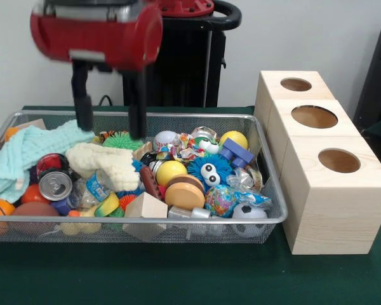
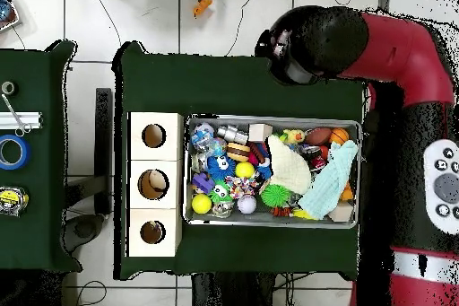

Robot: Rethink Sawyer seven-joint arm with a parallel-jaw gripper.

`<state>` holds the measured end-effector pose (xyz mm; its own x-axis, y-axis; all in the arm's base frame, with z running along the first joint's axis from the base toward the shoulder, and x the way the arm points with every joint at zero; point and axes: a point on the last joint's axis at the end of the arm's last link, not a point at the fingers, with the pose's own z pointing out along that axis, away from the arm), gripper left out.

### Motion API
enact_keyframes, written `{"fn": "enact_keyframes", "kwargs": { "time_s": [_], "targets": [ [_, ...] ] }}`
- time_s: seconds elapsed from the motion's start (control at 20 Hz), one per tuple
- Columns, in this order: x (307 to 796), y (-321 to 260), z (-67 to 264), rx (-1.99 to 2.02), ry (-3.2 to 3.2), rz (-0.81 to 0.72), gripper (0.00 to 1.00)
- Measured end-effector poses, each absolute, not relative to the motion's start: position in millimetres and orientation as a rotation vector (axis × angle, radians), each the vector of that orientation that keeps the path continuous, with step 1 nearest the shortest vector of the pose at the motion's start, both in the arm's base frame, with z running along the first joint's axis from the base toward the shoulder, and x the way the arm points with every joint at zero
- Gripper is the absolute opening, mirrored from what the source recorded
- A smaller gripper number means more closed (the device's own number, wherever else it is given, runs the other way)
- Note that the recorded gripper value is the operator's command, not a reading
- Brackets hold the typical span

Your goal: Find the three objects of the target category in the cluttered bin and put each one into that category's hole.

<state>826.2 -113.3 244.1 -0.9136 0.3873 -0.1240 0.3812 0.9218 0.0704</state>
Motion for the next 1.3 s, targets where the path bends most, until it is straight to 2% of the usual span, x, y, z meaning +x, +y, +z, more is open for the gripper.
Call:
{"fn": "enact_keyframes", "kwargs": {
  "time_s": [0.25, 0.55, 0.95, 1.2, 1.3],
  "targets": [
    [793, -96, 279, 0.612, 2.886, 0.063, 1.0],
    [775, -65, 276, 0.632, 2.751, 0.05, 1.0],
    [763, -20, 223, 0.656, 2.639, 0.084, 1.0],
    [749, -7, 163, 0.652, 2.61, 0.078, 1.0],
    [745, -6, 150, 0.654, 2.614, 0.075, 1.0]
  ]
}}
